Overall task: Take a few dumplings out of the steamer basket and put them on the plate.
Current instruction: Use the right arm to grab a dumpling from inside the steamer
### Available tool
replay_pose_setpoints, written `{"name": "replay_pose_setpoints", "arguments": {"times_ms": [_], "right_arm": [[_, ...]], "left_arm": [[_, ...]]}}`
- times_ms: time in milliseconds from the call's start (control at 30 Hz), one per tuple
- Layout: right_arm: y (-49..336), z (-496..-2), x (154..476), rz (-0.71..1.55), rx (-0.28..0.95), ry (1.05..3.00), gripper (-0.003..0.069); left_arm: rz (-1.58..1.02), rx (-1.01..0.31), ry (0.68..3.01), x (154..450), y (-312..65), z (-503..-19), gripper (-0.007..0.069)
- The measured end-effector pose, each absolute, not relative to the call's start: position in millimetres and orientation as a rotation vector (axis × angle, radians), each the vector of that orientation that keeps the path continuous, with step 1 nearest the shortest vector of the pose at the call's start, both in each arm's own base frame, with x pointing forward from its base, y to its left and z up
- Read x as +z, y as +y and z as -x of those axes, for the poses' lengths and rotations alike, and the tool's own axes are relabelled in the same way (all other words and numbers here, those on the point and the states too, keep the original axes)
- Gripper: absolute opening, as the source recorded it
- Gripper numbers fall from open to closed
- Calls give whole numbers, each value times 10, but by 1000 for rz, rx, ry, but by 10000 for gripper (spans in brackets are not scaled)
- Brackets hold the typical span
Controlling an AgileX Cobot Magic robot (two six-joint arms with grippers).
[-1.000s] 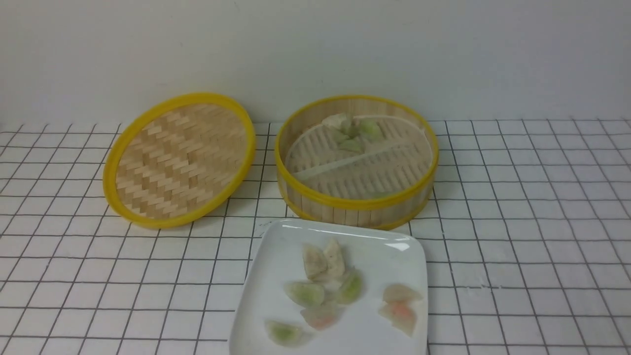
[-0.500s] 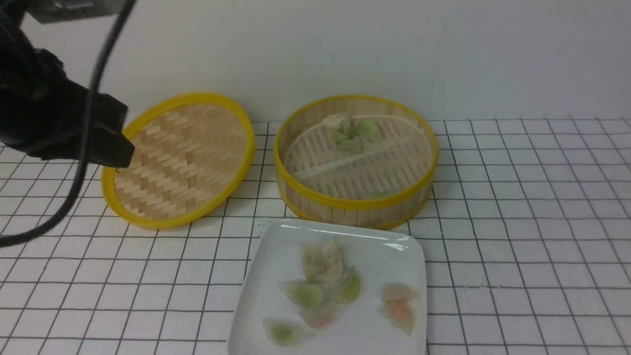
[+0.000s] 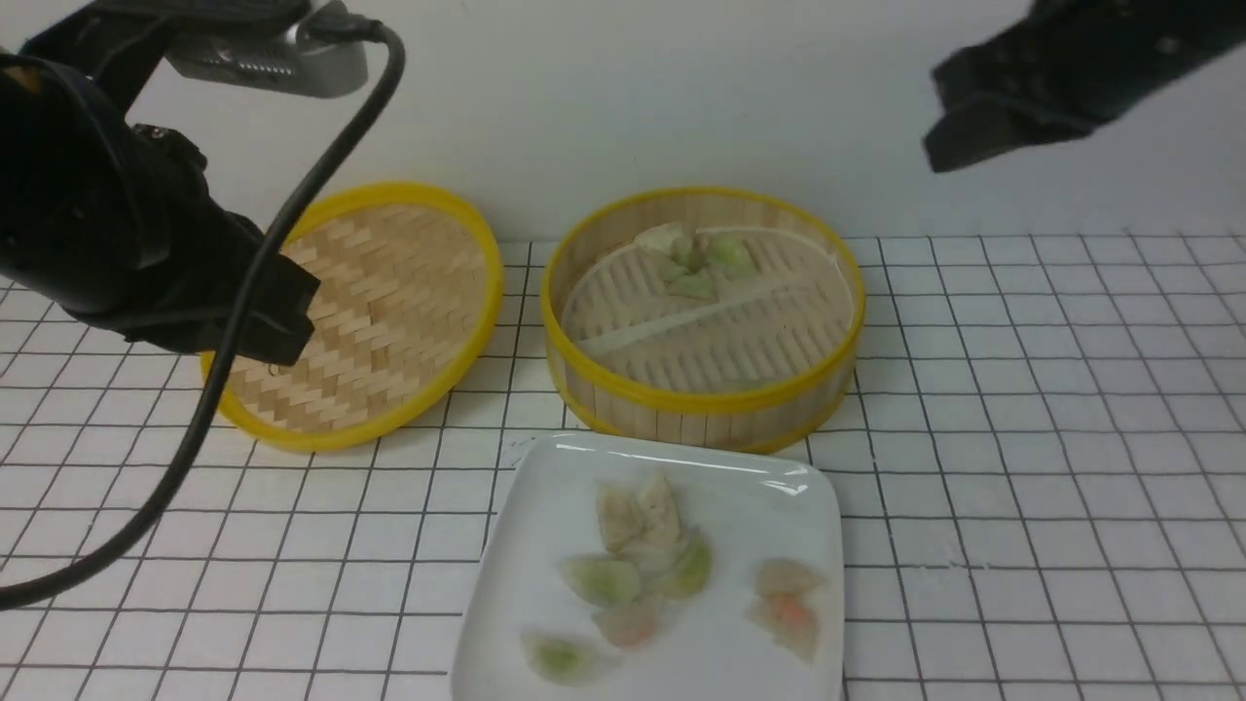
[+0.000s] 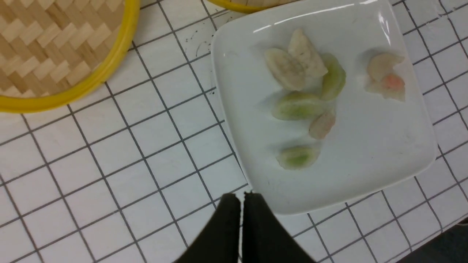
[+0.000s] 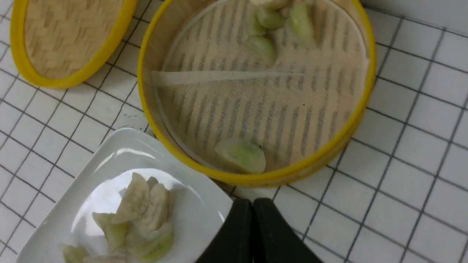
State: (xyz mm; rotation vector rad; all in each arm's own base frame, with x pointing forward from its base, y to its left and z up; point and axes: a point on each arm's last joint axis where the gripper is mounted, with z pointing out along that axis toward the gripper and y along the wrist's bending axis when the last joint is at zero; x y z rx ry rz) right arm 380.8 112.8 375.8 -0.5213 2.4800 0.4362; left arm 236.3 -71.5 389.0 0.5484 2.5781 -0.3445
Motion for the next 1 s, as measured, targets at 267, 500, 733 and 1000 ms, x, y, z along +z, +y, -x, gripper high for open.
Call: {"name": "replay_pose_setpoints", "arguments": {"times_ms": [267,500,733,1000], "right_arm": [[1465,-4913,3166,505,451,2415,-10],[1670,-5378,2383,498,405,2376,42],[1900,-5401,1816,634,304,2435,240],[1981,-5421,1604,694,130,2426,482]], "left_arm": [[-430,-175,2500,4149,-522,-2050,-6],[-375,-148,2368,4422,-403,-1612,-6],[-351,-152,2320,4514,-356,-1405,-6],[-343,-155,2327,4512,-354,-1396,-6]]}}
